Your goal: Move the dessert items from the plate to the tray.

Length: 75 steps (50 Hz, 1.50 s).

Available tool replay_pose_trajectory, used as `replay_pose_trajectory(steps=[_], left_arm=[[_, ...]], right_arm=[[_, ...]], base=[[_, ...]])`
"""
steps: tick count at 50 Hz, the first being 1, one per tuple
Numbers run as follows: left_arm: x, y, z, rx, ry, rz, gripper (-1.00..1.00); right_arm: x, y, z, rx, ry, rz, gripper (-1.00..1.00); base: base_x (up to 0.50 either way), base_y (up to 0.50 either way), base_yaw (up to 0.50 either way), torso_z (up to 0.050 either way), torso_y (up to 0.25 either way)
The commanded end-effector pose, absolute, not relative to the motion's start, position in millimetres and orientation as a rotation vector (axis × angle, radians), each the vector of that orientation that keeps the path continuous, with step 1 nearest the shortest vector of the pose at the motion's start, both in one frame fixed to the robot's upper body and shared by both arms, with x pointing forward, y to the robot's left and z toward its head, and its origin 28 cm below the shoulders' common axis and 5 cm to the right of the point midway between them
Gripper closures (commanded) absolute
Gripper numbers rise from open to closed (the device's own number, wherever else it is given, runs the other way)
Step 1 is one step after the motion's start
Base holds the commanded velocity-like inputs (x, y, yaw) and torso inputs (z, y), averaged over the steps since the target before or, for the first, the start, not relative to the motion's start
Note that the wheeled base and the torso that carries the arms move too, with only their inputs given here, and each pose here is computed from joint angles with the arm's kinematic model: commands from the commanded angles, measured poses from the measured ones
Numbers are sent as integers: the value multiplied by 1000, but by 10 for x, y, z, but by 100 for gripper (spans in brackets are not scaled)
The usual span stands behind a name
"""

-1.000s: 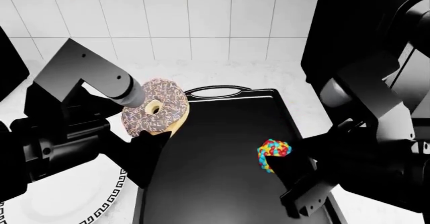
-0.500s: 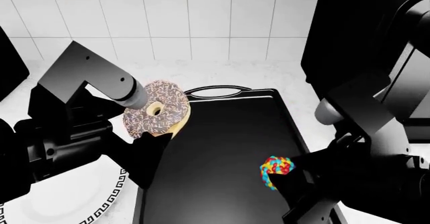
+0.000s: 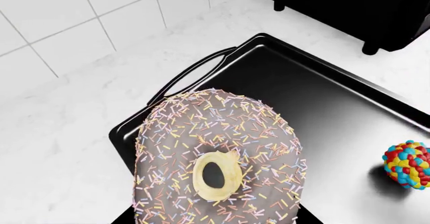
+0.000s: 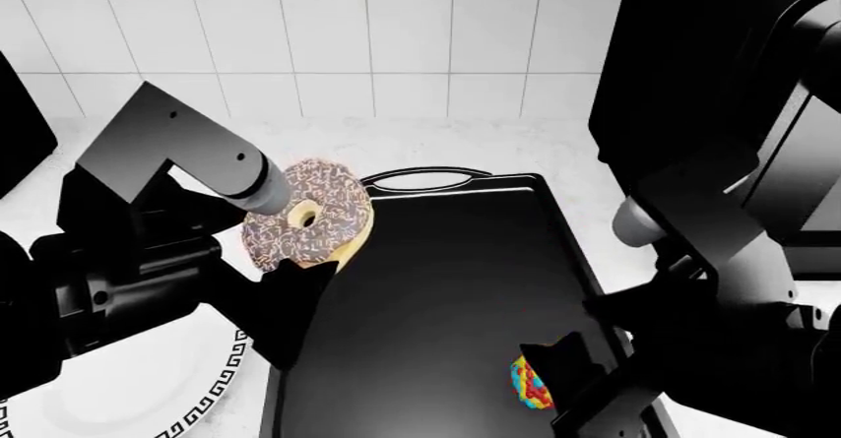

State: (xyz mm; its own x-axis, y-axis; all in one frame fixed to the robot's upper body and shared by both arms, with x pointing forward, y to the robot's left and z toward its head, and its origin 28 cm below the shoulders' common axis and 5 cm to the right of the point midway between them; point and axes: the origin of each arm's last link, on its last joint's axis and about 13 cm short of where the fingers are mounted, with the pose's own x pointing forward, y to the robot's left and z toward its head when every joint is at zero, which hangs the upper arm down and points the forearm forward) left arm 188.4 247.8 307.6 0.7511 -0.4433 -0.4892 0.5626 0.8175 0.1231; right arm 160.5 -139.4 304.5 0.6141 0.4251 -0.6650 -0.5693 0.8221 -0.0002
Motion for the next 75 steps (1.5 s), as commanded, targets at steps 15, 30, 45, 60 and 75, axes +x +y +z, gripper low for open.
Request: replay_pose_trajectory(steps=[15,30,45,60,75], left_arm=[[1942,2426,3065,264,493,-565,100],[2097,2279,3080,281,575,-618,100],[2366,2104,2999,296,678,-649,100],[2584,1987,2765,307,748,-656,100],[2656,1924,2632,316,787,-670,100]], right_arm=[[1475,-1445,3141,-226,650,563,-100],[1221,-1593,3290,-213,563,523,-100],[1217,-1641,3293,-204,547,494,-100],[1209,-1659,3284,-208,539,482,-100],[1222,-1675,3255,-206,545,476,-100]], base=[[0,0,0,0,0],[0,0,0,0,0],[0,0,0,0,0],[0,0,0,0,1],[0,0,0,0,0]])
